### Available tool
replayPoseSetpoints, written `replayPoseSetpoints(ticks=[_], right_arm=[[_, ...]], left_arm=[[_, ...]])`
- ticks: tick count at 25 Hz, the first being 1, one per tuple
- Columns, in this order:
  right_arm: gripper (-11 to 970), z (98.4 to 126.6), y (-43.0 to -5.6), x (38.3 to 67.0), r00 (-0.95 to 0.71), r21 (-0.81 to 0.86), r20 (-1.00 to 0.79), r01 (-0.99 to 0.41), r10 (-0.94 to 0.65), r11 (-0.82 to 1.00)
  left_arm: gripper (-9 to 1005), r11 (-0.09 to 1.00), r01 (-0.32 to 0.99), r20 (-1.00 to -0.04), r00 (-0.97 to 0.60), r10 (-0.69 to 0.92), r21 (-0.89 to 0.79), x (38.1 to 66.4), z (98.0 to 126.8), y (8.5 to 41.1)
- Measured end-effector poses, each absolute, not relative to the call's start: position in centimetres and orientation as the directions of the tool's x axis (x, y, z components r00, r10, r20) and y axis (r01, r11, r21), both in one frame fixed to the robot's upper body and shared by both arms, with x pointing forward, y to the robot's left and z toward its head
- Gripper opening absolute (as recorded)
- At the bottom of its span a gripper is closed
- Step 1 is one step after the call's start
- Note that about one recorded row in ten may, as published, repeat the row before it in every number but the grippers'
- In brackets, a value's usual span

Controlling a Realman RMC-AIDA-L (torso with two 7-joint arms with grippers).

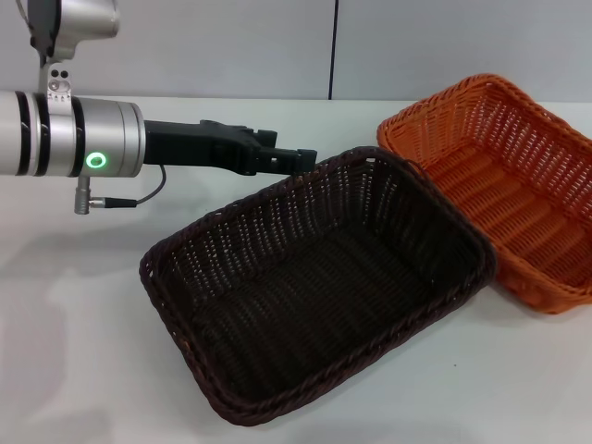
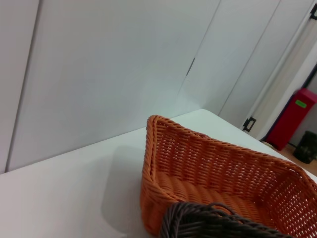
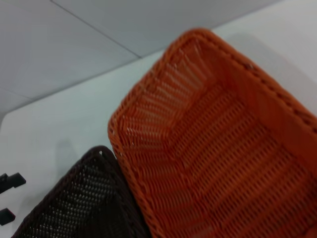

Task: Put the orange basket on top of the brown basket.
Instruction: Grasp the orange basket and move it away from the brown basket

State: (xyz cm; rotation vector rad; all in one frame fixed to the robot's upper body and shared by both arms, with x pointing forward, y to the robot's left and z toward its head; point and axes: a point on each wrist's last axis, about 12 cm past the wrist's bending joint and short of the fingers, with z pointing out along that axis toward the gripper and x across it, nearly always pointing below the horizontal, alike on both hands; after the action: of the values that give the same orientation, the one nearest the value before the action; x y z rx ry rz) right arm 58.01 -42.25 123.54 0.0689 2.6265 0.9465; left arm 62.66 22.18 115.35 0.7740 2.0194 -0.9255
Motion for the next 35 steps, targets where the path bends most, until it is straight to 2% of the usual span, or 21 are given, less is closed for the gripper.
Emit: replayPoseSetpoints(ticks=[7, 9, 14, 23, 35], right_arm=[[666, 122.6, -42.5, 57.5, -0.948, 0.655, -0.217, 0.036, 0.234, 0.755], [665, 121.2, -42.5, 57.4, -0.949, 0.665, -0.159, 0.100, 0.271, 0.740], [664, 119.1, -42.2, 57.4, -0.949, 0.665, -0.106, 0.154, 0.297, 0.731], [661, 117.7, -41.5, 57.9, -0.952, 0.651, -0.083, 0.172, 0.294, 0.739], [657, 114.2, -39.6, 58.8, -0.943, 0.621, -0.122, 0.171, 0.310, 0.765]], left_arm=[[863, 0.556, 0.759, -0.829, -0.520, 0.207, -0.337, 62.8, 115.0, 21.8], [863, 0.561, 0.757, -0.830, -0.518, 0.206, -0.334, 62.9, 115.0, 21.8], [863, 0.567, 0.754, -0.830, -0.519, 0.206, -0.331, 63.1, 114.7, 21.7], [863, 0.579, 0.746, -0.829, -0.521, 0.201, -0.329, 63.3, 114.6, 21.7], [863, 0.593, 0.735, -0.826, -0.528, 0.196, -0.329, 63.4, 114.2, 21.7]])
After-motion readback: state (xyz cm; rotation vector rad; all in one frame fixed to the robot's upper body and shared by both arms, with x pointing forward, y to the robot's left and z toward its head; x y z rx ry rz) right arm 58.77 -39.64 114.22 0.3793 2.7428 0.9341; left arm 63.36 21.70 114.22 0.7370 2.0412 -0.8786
